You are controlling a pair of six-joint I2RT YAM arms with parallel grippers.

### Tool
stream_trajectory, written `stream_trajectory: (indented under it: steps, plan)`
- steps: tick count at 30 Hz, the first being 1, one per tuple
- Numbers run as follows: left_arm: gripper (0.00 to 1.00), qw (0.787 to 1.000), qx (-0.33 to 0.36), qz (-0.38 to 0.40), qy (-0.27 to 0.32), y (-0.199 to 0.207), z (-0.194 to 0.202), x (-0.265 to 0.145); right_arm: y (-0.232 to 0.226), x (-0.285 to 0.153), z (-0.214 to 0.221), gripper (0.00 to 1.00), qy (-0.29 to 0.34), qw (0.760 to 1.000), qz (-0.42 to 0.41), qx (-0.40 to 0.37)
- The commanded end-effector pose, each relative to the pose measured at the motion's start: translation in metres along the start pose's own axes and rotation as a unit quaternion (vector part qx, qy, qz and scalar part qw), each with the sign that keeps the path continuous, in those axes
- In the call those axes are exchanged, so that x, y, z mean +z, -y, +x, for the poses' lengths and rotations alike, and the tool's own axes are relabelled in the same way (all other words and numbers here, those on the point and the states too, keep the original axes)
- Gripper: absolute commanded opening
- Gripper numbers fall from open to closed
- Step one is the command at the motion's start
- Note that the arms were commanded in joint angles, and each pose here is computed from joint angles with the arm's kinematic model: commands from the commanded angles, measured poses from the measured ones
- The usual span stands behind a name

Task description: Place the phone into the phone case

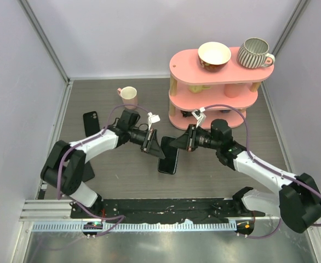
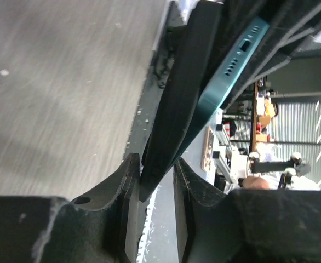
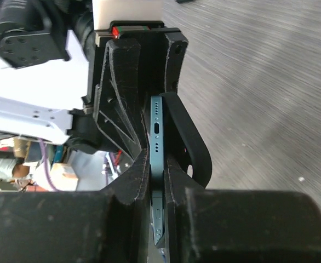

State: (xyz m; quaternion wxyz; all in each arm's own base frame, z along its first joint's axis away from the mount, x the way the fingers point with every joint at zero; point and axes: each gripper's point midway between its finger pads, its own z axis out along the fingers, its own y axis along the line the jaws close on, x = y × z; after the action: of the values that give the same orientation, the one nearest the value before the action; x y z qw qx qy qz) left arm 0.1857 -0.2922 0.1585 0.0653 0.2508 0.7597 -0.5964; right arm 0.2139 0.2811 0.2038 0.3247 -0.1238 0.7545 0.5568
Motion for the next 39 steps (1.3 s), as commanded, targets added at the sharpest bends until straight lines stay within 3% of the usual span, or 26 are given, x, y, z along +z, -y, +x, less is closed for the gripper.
stream_trajectory:
  steps: [1, 4, 7, 9, 12, 19, 24, 30, 34, 39]
  plan:
    - [0.3, 0.991, -0.054, -0.116, 0.036, -0.058, -0.014, -0.004, 0.017, 0.005, 0.012, 0.01, -0.04, 0.999, 0.021, -0.019]
    - [0.31, 0.986, -0.091, -0.135, 0.027, -0.076, -0.005, 0.0, 0.039, 0.012, 0.021, 0.01, -0.054, 0.998, 0.037, -0.011]
    - [0.41, 0.982, -0.118, -0.145, 0.026, -0.086, -0.001, 0.002, 0.056, 0.017, 0.032, 0.01, -0.066, 0.997, 0.044, 0.005]
    - [0.57, 0.981, -0.125, -0.146, 0.031, -0.086, -0.002, 0.002, 0.058, 0.018, 0.037, 0.01, -0.074, 0.996, 0.039, 0.012]
    - [0.64, 0.978, -0.129, -0.158, 0.041, -0.084, -0.002, -0.003, 0.052, 0.018, 0.046, 0.01, -0.1, 0.995, 0.008, 0.015]
    - [0.65, 0.97, -0.109, -0.188, 0.105, -0.07, -0.016, -0.029, 0.042, 0.013, 0.044, 0.01, -0.096, 0.995, -0.003, 0.0]
    - [0.67, 0.969, -0.022, -0.199, 0.146, -0.029, -0.034, -0.055, 0.017, 0.008, 0.028, 0.01, -0.08, 0.996, -0.033, -0.02]
    - [0.7, 0.985, 0.047, -0.132, 0.099, 0.012, -0.018, -0.054, -0.011, 0.001, 0.039, 0.01, -0.136, 0.986, -0.097, 0.01]
    - [0.69, 0.988, 0.066, -0.105, 0.093, 0.025, -0.012, -0.049, -0.043, -0.005, 0.037, 0.01, -0.119, 0.976, -0.181, -0.009]
    - [0.68, 0.993, 0.073, -0.066, 0.07, 0.046, 0.0, -0.041, -0.057, -0.009, 0.044, 0.01, -0.126, 0.97, -0.205, -0.023]
